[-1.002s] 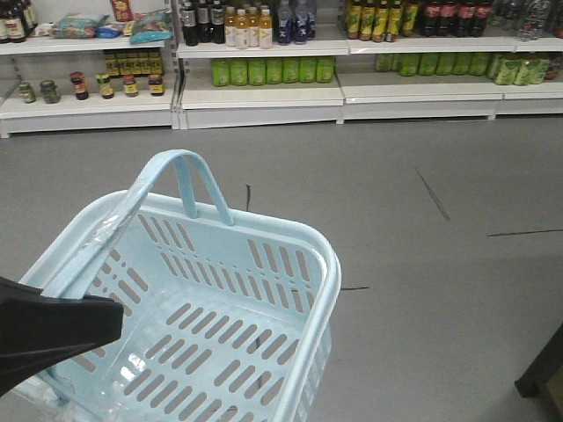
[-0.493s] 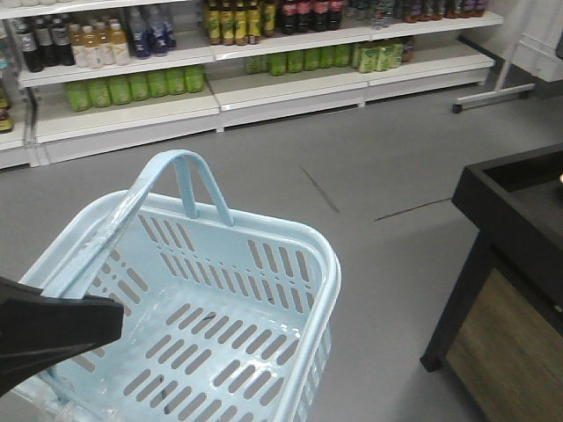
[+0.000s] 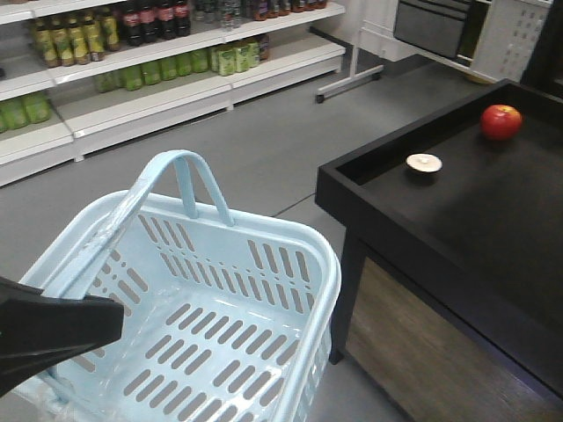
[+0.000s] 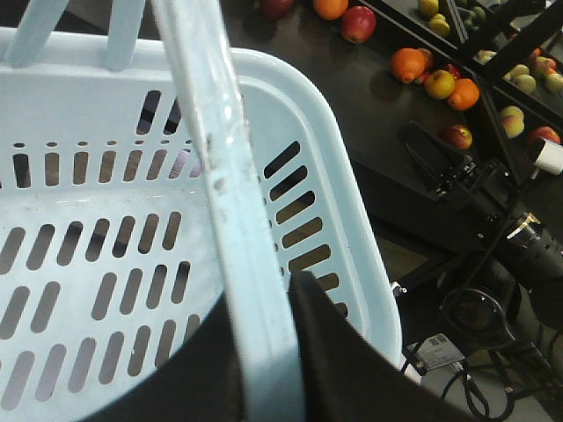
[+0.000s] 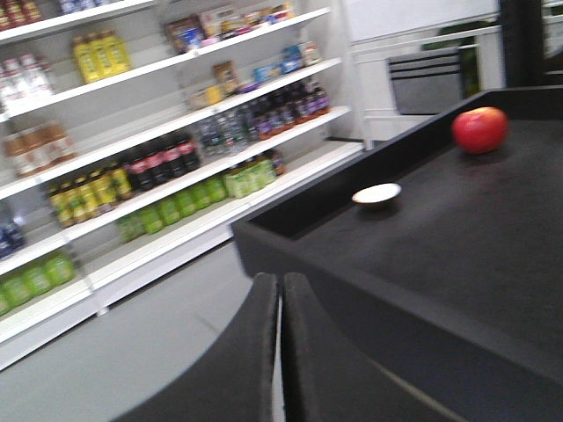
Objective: Pick three apples into basket with both arms
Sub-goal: 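Drive the base up to the table with red apples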
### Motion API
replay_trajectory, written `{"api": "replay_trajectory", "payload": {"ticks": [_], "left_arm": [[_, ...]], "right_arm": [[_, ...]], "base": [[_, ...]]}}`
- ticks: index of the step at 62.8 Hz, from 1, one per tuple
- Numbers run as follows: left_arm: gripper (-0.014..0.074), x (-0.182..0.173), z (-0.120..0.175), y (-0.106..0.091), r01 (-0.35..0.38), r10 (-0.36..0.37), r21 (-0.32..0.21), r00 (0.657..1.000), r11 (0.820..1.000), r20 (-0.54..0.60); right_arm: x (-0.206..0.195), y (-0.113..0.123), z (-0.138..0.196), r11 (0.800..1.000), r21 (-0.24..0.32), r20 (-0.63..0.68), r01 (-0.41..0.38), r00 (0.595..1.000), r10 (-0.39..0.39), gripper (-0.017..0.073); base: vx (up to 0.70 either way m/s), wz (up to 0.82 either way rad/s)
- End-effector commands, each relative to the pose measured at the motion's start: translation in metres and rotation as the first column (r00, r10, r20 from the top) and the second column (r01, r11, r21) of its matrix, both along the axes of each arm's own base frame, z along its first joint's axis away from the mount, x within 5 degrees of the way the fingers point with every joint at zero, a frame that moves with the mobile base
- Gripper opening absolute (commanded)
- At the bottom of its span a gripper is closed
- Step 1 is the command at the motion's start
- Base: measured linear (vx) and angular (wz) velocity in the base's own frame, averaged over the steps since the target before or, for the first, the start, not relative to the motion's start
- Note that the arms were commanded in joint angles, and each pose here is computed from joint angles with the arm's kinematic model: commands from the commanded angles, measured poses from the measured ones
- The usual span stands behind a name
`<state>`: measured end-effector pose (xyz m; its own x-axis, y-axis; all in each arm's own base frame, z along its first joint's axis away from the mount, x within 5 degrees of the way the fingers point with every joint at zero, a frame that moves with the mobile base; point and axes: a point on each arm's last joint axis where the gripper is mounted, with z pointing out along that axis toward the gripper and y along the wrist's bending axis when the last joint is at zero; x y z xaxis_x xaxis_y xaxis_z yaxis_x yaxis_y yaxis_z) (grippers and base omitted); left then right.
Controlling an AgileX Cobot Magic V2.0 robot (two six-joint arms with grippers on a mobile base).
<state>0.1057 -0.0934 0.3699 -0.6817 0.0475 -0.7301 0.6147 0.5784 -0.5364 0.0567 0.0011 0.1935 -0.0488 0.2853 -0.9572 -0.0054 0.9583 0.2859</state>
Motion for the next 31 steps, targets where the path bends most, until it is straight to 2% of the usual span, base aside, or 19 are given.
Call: {"api": "replay_trajectory", "payload": {"ticks": [1,31], "left_arm": [[-0.0007,-0.001,0.0173,-0.0013,-0.02,0.025,-0.094,0.999,0.995,0.045],[-0.0007,-0.001,0.0173,-0.0013,-0.02,0.025,-0.094,0.999,0.995,0.045]], "right_arm": [[-0.0002,-0.0005,0.0027,1.0,-0.01,0.068,0.008,0.998,-0.008,-0.0004],[-0.0002,-0.0005,0.0027,1.0,-0.01,0.068,0.008,0.998,-0.008,-0.0004]], "base": [[0.15,-0.59],[0.15,-0.6]]}}
